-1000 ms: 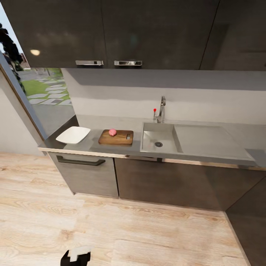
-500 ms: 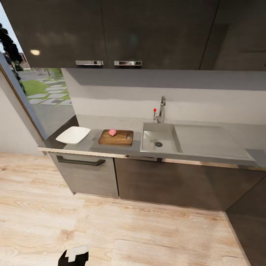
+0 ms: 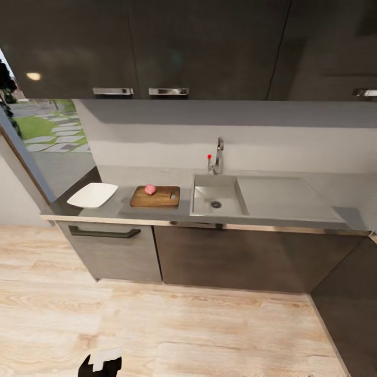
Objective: In the kitchen, take the Vidalia onion out of the sink, dice it on the chopping board with the paring knife, put the diced onion into the bowl on the countertop, then place both the paring knife and the chopping board into the sink.
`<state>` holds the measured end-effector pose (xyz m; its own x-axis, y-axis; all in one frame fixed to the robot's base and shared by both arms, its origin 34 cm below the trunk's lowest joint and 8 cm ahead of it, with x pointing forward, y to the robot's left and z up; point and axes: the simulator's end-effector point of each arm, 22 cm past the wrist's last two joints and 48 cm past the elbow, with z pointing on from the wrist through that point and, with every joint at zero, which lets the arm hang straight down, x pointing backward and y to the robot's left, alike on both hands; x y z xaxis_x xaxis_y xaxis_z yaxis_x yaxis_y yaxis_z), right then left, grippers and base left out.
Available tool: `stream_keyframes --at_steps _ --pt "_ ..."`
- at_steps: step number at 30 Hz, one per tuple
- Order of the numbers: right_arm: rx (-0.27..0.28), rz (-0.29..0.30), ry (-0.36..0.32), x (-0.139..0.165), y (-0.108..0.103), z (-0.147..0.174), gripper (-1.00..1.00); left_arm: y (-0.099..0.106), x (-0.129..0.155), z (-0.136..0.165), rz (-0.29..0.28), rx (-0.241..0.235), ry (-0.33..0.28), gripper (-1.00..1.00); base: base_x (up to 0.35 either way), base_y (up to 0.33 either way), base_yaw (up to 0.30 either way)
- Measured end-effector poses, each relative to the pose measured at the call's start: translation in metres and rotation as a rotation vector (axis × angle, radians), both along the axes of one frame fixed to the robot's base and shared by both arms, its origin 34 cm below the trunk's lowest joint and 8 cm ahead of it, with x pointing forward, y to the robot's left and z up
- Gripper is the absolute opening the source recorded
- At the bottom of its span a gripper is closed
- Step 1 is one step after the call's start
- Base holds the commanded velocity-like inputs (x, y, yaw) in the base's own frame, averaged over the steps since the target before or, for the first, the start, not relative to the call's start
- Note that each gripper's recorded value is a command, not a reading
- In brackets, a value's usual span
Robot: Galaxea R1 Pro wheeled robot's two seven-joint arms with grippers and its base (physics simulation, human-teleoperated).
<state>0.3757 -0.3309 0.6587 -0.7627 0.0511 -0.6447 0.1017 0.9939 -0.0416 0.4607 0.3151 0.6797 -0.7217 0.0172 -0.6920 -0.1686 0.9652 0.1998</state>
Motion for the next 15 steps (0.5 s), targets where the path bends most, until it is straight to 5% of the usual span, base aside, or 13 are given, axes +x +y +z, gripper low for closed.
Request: stream_keyframes --at_steps 15 --pt "0.003 -0.003 -0.017 0.0055 0.0014 0.0042 1.00 0.0002 0.0049 0.0055 0.000 0.000 -0.015 1.00 0.000 0.000 -0.230"
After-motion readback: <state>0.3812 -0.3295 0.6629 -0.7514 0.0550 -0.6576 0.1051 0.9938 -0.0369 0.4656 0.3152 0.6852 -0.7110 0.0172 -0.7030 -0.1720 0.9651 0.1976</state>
